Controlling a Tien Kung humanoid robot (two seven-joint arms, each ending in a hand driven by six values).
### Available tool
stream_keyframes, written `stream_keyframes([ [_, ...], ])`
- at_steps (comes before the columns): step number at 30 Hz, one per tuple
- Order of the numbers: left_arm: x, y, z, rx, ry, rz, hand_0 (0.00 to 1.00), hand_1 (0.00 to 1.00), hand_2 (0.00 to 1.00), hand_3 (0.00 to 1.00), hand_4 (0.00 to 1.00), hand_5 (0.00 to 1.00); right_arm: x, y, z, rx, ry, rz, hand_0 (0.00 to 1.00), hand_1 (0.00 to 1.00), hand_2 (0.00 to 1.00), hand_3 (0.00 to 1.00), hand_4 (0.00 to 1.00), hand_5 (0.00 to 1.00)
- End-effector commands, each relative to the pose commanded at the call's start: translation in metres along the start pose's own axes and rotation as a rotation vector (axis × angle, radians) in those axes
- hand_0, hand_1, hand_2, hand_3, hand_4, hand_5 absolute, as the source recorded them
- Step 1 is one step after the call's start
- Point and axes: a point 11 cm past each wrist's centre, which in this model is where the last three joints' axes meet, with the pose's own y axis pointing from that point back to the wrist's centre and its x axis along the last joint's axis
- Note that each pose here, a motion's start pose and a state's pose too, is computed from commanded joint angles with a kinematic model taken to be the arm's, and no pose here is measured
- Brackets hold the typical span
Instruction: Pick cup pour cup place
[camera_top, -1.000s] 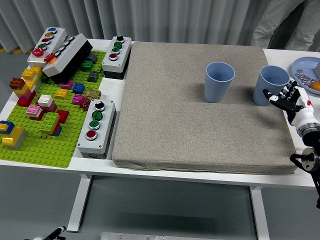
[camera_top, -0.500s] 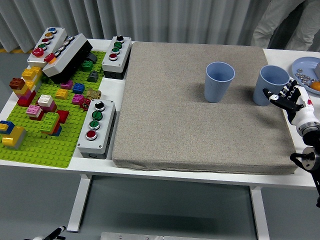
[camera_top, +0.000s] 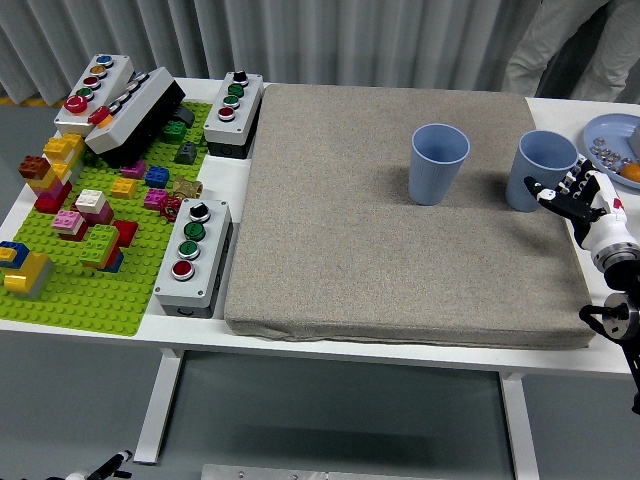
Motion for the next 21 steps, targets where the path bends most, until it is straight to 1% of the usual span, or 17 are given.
stream_keyframes([
  [4,-0.0002,0.0000,0.0001,0.000,0.001,0.000,0.827,0.812,0.882,0.814,0.631,0.985,-0.0003,-0.0002,-0.0015,0.006,0.003,0.002,0.913,0.850,0.825,0.837,0.786,0.237],
  [5,-0.0002,0.0000,0.0002,0.000,0.001,0.000,0.827,0.812,0.882,0.814,0.631,0.984,-0.0004,-0.0002,-0.0018,0.008,0.004,0.002,0.882,0.775,0.684,0.754,0.774,0.223],
  [10,0.0000,0.0000,0.0005,0.000,0.000,0.000,0.827,0.812,0.882,0.814,0.631,0.984,-0.0008,-0.0003,-0.0036,0.018,0.013,0.002,0.882,0.775,0.684,0.754,0.774,0.223],
  [11,0.0000,0.0000,0.0006,0.000,0.000,-0.001,0.826,0.812,0.881,0.814,0.631,0.984,-0.0011,-0.0003,-0.0035,0.018,0.014,0.001,0.849,0.720,0.607,0.700,0.692,0.085],
  [21,-0.0001,0.0000,0.0000,0.001,0.002,-0.001,0.826,0.812,0.881,0.814,0.633,0.985,-0.0031,-0.0006,-0.0059,0.023,0.024,-0.005,0.847,0.717,0.603,0.688,0.687,0.078],
])
